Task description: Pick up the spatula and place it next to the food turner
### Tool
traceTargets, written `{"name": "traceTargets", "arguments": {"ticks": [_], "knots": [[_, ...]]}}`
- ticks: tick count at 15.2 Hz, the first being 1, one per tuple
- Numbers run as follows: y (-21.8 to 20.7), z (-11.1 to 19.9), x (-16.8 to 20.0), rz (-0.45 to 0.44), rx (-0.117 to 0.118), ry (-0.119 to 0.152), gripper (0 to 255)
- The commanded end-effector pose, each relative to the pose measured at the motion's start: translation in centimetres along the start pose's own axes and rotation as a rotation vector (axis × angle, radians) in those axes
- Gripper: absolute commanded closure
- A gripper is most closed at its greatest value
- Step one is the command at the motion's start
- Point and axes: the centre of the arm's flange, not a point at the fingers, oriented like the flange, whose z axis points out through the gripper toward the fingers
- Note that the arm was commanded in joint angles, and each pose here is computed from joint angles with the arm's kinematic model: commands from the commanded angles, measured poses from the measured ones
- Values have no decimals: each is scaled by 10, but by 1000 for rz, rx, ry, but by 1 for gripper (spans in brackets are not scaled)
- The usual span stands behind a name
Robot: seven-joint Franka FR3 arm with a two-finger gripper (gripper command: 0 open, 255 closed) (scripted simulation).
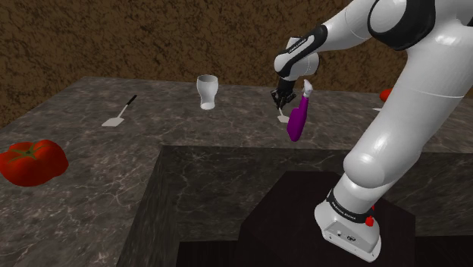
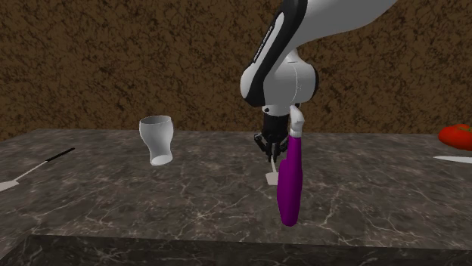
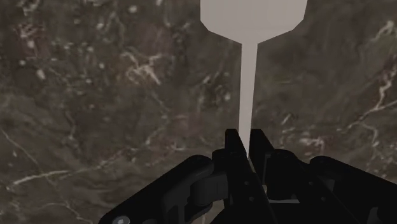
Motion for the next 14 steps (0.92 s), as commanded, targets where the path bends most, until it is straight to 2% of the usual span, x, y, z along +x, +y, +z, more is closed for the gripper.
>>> {"name": "traceTargets", "arguments": {"ticks": [1,14], "knots": [[0,0,0,0,0,0,255],[0,-63,4,0,0,0,255]]}}
